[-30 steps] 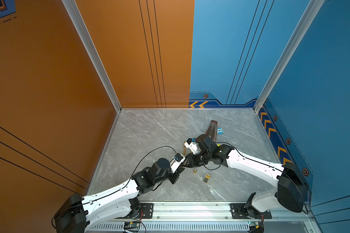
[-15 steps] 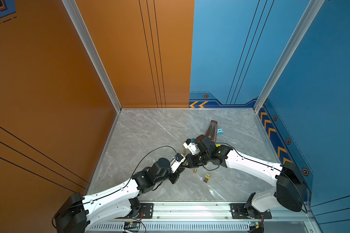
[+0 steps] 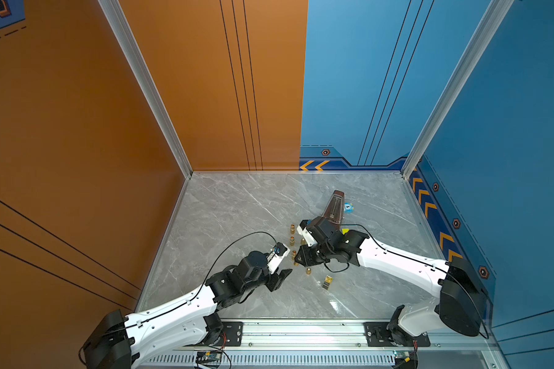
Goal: Open the lipstick cap
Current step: Place the lipstick at the center of the board, then pick up the lipstick at the center of the board, then open the cover of the lipstick.
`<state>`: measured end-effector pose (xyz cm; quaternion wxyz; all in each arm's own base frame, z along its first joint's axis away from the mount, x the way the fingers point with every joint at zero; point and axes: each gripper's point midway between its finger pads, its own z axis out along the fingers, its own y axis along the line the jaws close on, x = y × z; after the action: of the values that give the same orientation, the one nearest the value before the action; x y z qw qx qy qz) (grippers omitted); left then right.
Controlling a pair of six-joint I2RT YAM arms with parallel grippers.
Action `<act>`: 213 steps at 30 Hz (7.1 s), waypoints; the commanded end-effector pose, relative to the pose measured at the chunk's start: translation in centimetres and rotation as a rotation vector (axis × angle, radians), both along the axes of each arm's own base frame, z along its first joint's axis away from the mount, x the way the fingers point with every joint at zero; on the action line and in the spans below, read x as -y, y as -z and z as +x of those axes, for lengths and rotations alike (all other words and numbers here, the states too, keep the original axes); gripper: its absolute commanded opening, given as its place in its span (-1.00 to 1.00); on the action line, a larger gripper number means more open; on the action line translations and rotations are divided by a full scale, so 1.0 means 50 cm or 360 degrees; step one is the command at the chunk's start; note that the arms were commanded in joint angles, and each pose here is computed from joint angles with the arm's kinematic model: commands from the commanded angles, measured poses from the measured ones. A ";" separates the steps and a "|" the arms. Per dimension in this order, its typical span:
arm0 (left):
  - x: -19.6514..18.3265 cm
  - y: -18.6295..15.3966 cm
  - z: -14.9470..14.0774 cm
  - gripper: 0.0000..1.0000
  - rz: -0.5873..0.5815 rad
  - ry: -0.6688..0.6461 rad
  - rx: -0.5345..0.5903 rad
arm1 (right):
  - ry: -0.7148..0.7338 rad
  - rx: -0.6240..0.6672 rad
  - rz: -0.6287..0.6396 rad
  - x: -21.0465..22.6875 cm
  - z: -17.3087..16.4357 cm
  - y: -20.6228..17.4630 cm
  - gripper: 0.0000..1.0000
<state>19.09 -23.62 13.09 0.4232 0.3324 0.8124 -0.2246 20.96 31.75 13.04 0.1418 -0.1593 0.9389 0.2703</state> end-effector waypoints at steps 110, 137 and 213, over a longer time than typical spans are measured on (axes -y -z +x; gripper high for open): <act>0.055 -0.010 -0.061 0.97 0.0006 0.0297 -0.0027 | 0.0688 -0.0227 -0.0477 0.192 -0.101 0.058 0.37; 0.073 0.002 -0.063 0.97 0.0009 0.0326 -0.0030 | 0.0635 -0.0205 -0.0782 0.211 -0.099 0.161 -0.08; 0.287 -0.029 -0.089 0.00 -0.0230 0.0688 0.0039 | 0.0214 -0.0425 0.0161 0.166 -0.112 -0.080 -0.53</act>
<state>15.06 -37.14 13.27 0.3860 0.4645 0.7165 -0.3491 15.35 23.25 16.36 0.0354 -0.0512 0.9490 0.3091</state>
